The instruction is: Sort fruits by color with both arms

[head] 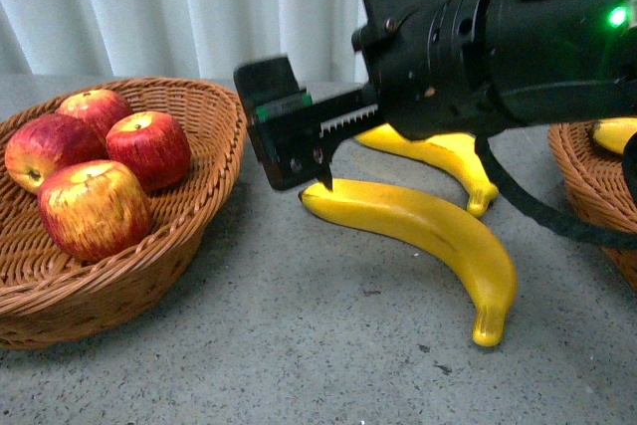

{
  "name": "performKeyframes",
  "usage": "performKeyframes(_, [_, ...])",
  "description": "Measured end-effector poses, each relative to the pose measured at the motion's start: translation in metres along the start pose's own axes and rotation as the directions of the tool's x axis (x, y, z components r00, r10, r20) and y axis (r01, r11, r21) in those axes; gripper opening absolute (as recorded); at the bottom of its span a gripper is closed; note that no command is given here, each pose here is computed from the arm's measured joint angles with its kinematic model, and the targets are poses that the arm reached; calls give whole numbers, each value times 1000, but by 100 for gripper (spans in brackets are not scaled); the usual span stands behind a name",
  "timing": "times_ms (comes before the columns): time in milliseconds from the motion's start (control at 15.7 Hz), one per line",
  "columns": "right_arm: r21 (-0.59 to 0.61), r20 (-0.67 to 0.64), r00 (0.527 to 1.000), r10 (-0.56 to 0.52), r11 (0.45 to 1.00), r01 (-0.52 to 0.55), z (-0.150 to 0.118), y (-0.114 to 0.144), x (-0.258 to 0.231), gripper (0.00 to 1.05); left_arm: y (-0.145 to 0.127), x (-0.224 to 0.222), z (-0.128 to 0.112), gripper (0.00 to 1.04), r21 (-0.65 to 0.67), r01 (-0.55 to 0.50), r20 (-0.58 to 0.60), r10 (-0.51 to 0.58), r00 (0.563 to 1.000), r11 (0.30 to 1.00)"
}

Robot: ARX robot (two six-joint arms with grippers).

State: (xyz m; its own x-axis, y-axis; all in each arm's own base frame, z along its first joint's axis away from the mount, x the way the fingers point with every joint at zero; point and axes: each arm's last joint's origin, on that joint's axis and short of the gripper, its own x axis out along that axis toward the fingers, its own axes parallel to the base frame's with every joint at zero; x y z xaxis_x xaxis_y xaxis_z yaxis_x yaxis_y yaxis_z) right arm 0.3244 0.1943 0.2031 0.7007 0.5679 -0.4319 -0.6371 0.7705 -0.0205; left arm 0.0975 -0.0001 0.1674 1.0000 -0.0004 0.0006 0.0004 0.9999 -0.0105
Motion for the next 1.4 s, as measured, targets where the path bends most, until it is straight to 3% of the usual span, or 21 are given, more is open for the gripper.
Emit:
performKeyframes(255, [-82, -182, 983, 6, 996, -21, -15, -12, 7, 98, 0, 0, 0, 98, 0, 0, 0, 0, 1000, 1000])
performKeyframes(764, [-151, -366, 927, -84, 988, 30, -44, -38, 24, 96, 0, 0, 0, 98, 0, 0, 0, 0, 1000, 1000])
performKeyframes(1145, [-168, -355, 933, -56, 986, -5, -46, -37, 25, 34, 0, 0, 0, 98, 0, 0, 0, 0, 1000, 1000])
performKeyframes(1273, [-131, -331, 943, -29, 991, -15, -41, -39, 21, 33, 0, 0, 0, 98, 0, 0, 0, 0, 1000, 1000])
performKeyframes(1400, [-59, -212, 977, 12, 998, -25, -19, -50, 5, 33, 0, 0, 0, 98, 0, 0, 0, 0, 1000, 1000])
